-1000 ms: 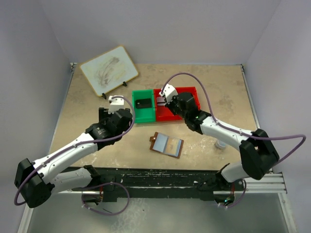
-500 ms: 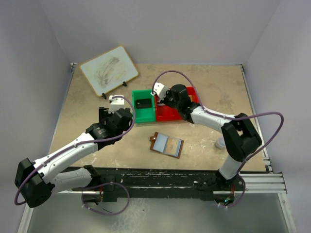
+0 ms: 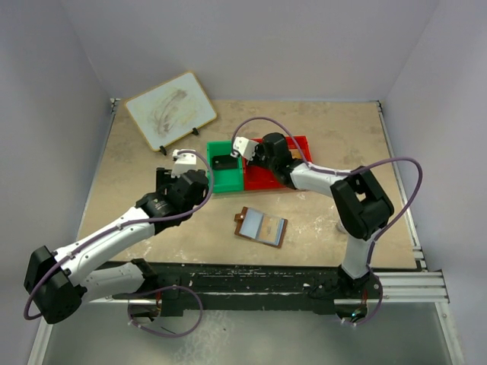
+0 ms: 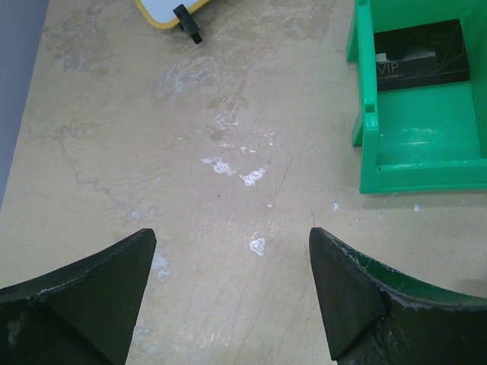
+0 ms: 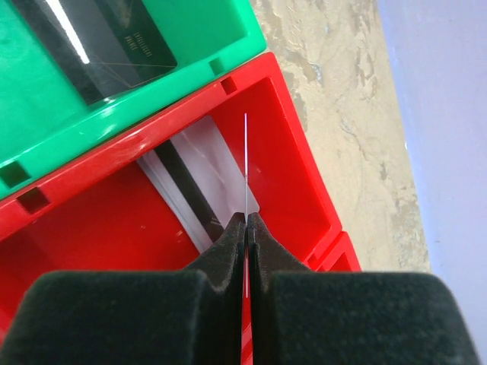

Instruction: Take the credit cards out of the card holder

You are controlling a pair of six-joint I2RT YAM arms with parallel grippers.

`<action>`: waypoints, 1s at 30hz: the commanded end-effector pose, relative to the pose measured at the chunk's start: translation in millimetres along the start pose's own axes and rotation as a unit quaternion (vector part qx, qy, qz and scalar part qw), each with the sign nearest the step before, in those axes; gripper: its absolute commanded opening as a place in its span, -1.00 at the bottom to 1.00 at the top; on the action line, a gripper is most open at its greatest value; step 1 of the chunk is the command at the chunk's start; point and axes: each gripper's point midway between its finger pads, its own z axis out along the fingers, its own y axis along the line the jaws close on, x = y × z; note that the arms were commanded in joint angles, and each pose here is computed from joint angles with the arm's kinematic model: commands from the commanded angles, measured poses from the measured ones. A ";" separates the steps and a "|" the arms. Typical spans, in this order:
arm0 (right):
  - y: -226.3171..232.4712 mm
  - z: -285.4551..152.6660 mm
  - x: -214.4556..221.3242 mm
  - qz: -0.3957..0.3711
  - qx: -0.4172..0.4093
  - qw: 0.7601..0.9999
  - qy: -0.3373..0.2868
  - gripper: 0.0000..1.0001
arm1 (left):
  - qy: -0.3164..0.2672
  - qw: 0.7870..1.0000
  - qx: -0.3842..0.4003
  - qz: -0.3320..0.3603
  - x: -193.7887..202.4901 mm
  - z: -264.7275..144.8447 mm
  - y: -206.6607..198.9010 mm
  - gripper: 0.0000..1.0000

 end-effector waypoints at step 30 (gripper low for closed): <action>-14.4 29.3 6.8 0.020 0.005 1.000 0.019 -0.50 | -0.014 1.000 -0.006 -0.007 -15.2 -0.8 0.2 0.58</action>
